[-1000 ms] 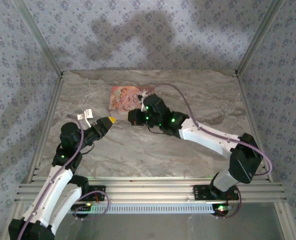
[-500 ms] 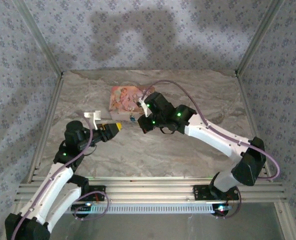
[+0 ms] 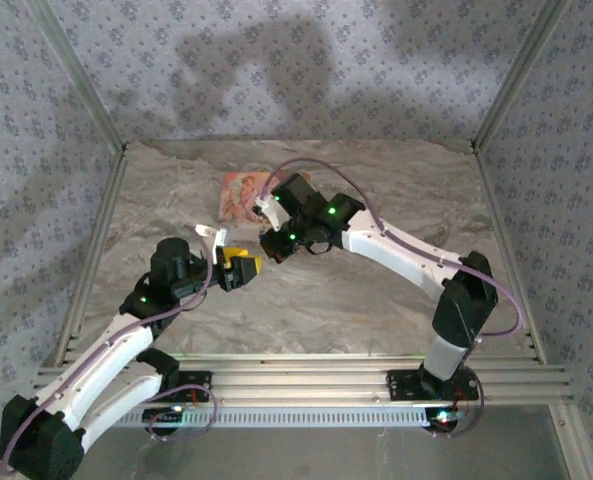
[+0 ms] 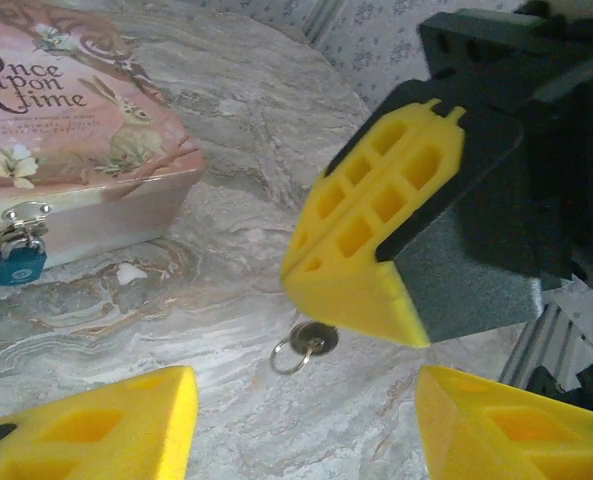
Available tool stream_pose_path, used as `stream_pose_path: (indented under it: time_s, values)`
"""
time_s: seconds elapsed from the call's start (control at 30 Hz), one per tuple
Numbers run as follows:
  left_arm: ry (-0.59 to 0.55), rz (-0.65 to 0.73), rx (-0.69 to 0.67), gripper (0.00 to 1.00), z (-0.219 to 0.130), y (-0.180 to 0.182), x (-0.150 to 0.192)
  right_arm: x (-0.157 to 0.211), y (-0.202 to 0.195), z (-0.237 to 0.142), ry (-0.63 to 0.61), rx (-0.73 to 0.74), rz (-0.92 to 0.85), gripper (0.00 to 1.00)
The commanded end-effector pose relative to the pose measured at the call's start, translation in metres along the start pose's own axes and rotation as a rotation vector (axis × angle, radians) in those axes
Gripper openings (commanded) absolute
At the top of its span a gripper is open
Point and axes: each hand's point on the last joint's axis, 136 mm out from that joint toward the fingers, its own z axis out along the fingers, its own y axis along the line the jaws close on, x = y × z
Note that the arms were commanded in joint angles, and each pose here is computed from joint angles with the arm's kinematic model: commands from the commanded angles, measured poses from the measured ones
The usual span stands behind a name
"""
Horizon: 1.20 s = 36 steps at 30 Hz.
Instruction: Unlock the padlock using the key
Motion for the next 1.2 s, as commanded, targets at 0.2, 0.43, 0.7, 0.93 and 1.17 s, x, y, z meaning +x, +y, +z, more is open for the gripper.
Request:
stream_pose_path:
  time_s: [0.2, 0.43, 0.7, 0.93, 1.17]
  values:
    - [0.053, -0.007, 0.212, 0.56, 0.013, -0.029, -0.031, -0.015, 0.023, -0.033, -0.085, -0.163, 0.026, 0.0]
    - [0.084, -0.059, 0.374, 0.45, 0.036, -0.036, -0.037, -0.02, 0.011, -0.044, -0.148, -0.202, 0.077, 0.0]
    - [0.106, -0.037, 0.368, 0.38, 0.046, -0.032, -0.029, -0.027, 0.002, -0.052, -0.202, -0.21, 0.145, 0.0]
    - [0.129, -0.039, 0.39, 0.48, 0.053, -0.035, -0.021, -0.026, 0.0, -0.05, -0.216, -0.218, 0.183, 0.0]
    - [0.153, -0.043, 0.388, 0.52, 0.057, -0.034, -0.015, -0.029, -0.003, -0.051, -0.229, -0.201, 0.213, 0.0]
